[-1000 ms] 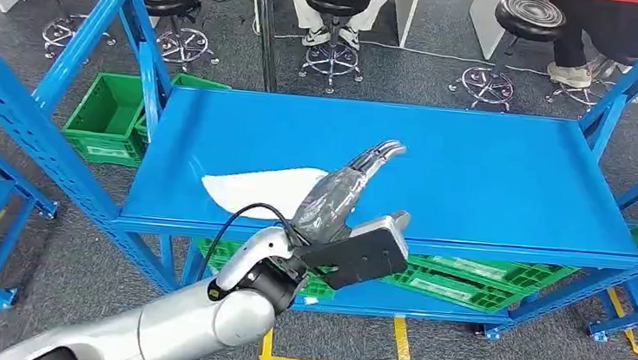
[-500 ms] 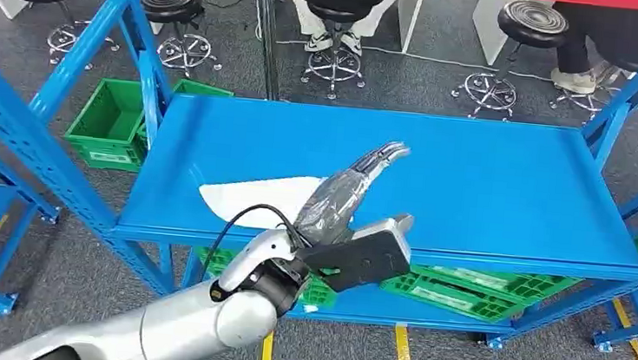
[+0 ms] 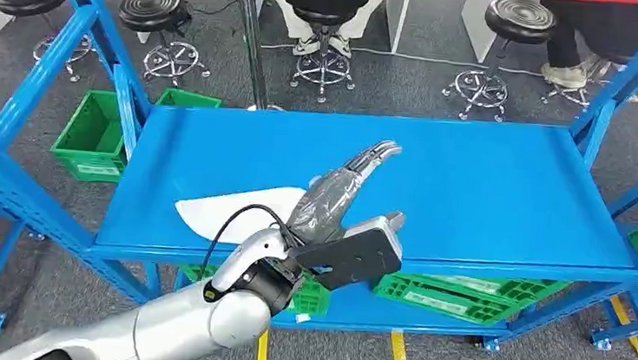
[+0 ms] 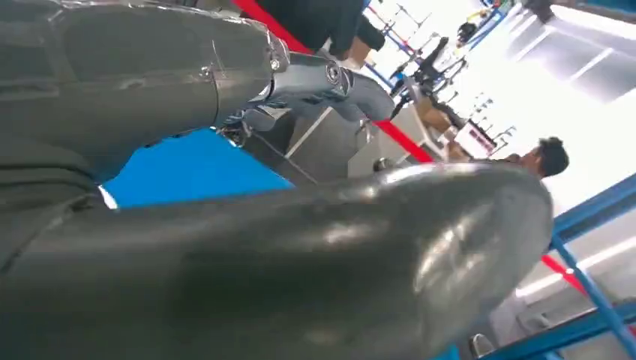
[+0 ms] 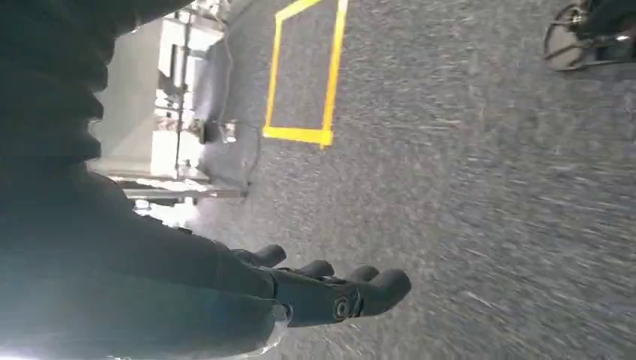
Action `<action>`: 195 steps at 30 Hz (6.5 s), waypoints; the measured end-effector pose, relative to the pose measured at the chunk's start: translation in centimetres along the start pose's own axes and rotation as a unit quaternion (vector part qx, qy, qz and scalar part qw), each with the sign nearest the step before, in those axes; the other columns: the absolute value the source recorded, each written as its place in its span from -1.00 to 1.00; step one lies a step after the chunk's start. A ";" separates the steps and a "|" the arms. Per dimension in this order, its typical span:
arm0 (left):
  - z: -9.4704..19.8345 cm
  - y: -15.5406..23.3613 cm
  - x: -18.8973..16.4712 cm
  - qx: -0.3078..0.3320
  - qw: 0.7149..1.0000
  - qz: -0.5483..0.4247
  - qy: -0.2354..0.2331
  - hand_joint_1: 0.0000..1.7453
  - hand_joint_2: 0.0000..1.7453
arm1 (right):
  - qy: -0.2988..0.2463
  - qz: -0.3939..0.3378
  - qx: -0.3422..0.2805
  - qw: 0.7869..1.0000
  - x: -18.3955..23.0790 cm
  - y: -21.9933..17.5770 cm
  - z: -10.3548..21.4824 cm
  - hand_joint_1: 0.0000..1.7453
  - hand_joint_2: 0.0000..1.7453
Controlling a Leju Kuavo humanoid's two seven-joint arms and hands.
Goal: Take the parts from the cabinet and place them on the table.
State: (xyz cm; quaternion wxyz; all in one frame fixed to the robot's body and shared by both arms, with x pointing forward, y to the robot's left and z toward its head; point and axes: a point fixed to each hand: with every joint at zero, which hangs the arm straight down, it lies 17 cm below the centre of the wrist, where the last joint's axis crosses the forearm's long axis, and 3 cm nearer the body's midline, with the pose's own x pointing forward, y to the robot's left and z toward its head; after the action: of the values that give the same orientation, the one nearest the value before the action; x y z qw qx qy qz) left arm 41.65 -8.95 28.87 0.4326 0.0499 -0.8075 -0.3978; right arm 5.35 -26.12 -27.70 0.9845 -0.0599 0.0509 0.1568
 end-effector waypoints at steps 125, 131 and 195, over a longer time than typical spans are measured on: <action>8.7 -5.1 -17.2 -0.149 0.935 -0.222 0.231 -1.00 1.00 | 0.000 -0.003 0.009 1.000 0.4 1.0 0.2 -1.00 1.00; 9.7 -5.2 -19.8 -0.158 0.924 -0.235 0.259 -1.00 1.00 | 0.001 0.002 0.008 1.000 0.3 0.9 0.2 -1.00 1.00; 11.3 -1.8 -23.4 -0.132 0.906 -0.258 0.309 -1.00 1.00 | 0.000 0.013 0.003 1.000 0.1 0.8 0.2 -1.00 1.00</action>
State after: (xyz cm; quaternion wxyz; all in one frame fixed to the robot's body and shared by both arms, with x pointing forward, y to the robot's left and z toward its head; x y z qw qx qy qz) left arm 47.41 6.55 8.70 0.5455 0.3193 -0.5321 -0.5634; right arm 5.22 -25.28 -27.64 0.9825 -0.0560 0.0525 0.1696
